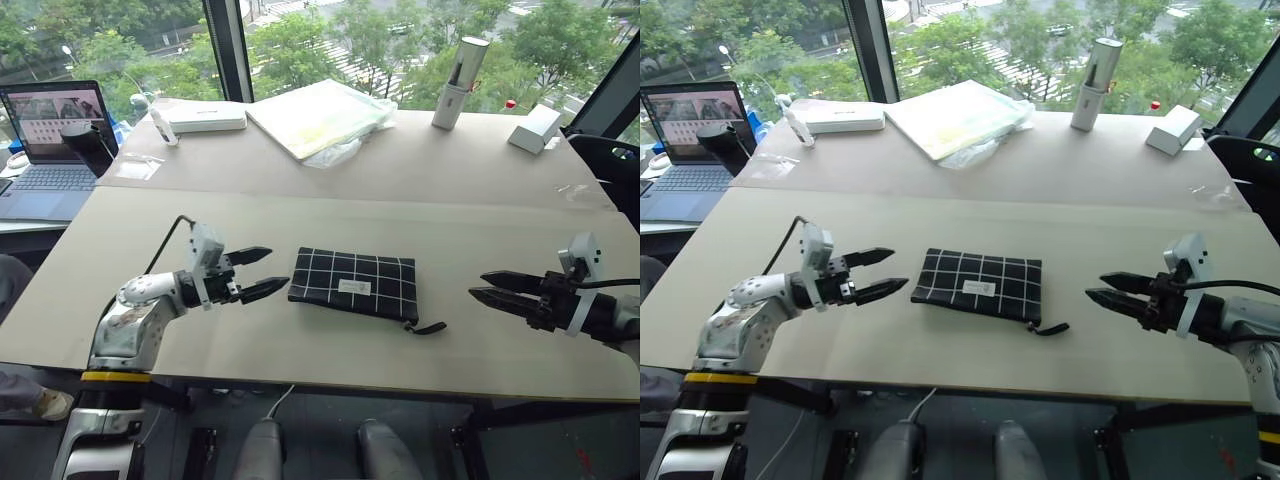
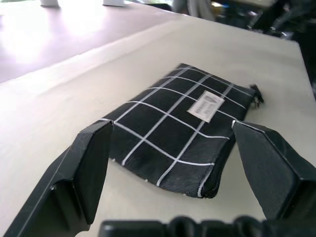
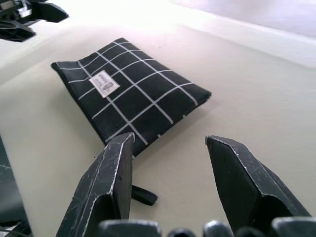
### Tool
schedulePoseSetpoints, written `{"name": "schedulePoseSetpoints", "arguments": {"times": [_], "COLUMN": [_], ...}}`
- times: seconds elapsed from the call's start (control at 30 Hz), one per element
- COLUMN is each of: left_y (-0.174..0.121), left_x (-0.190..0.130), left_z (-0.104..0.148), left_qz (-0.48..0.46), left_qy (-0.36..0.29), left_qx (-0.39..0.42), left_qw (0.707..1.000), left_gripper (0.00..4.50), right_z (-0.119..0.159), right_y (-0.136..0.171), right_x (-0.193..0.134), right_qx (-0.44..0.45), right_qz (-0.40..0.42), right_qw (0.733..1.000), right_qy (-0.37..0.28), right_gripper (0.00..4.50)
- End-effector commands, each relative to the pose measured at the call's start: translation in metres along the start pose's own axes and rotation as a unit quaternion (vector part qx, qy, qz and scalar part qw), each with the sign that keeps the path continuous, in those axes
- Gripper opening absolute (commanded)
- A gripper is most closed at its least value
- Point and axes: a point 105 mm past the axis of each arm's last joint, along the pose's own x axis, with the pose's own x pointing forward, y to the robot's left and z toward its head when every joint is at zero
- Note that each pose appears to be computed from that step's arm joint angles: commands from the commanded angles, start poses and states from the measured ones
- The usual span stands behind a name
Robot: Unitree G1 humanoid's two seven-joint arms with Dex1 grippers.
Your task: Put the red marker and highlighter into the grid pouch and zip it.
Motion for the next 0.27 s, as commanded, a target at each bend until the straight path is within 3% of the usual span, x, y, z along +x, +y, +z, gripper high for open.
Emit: {"name": "schedulePoseSetpoints", "arguments": {"times": [0.03, 0.27], "left_y": [0.006, 0.017], "left_x": [-0.018, -0.045], "left_z": [0.016, 0.010], "left_qz": [0.066, 0.152], "left_qy": [-0.025, -0.033], "left_qx": [-0.003, -0.032], "left_qw": [0.998, 0.987], "left_gripper": [4.16, 4.16], "right_z": [0.006, 0.002], "right_y": [-0.008, -0.018], "right_x": [-0.001, 0.015], "right_qx": [-0.021, -0.013], "right_qz": [-0.003, 0.000], "right_qw": [1.000, 1.000], "right_qy": [-0.008, -0.019], "right_gripper": [2.62, 2.62]}}
